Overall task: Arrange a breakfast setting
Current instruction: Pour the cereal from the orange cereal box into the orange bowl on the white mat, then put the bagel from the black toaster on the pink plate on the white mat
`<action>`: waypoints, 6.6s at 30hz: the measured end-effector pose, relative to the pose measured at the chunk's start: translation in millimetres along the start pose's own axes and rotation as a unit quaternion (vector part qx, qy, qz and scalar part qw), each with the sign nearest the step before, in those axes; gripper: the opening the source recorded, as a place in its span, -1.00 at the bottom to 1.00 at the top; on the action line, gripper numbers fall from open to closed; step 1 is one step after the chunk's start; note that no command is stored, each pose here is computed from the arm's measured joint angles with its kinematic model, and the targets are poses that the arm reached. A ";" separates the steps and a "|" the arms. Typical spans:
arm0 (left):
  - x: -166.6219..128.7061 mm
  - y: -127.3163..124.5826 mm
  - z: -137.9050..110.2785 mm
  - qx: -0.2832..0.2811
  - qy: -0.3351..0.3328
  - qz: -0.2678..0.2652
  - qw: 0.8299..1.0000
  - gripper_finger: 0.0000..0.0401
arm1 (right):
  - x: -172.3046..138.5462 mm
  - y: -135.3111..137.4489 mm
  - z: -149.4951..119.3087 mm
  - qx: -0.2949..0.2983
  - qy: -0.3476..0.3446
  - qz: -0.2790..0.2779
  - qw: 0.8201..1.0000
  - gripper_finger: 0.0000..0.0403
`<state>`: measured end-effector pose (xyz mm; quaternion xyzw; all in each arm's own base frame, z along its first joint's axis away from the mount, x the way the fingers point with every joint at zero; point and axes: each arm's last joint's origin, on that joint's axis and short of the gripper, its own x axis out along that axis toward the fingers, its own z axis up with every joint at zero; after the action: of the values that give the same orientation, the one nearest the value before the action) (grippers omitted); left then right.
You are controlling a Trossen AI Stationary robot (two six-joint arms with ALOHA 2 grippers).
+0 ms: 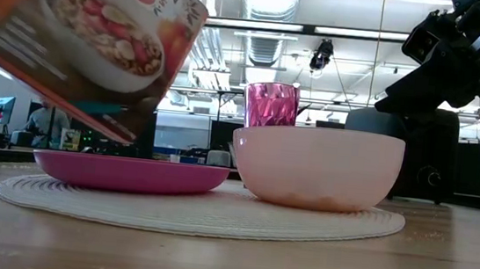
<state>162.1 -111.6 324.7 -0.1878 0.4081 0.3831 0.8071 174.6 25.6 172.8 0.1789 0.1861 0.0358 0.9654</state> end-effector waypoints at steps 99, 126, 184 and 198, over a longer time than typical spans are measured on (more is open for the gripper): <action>183.5 117.3 -3.7 -0.198 -0.146 0.401 0.883 -0.64 | 0.0 0.0 0.0 0.000 0.000 0.000 1.000 -0.37; 190.8 117.6 -3.5 -0.164 -0.048 0.391 0.904 -0.52 | 0.0 -0.1 0.0 0.000 0.000 0.000 1.000 -0.37; 160.6 3.7 28.0 0.008 -0.069 0.020 0.997 -0.05 | 0.0 0.0 0.0 0.000 0.000 0.000 1.000 -0.37; 155.0 24.1 37.9 -0.002 -0.187 -0.005 0.982 -0.05 | 0.0 0.0 -0.1 0.000 0.000 0.000 1.000 -0.37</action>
<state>221.0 -0.8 223.1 -0.1161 0.2479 0.4079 0.8710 174.6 25.6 172.8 0.1789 0.1864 0.0357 0.9654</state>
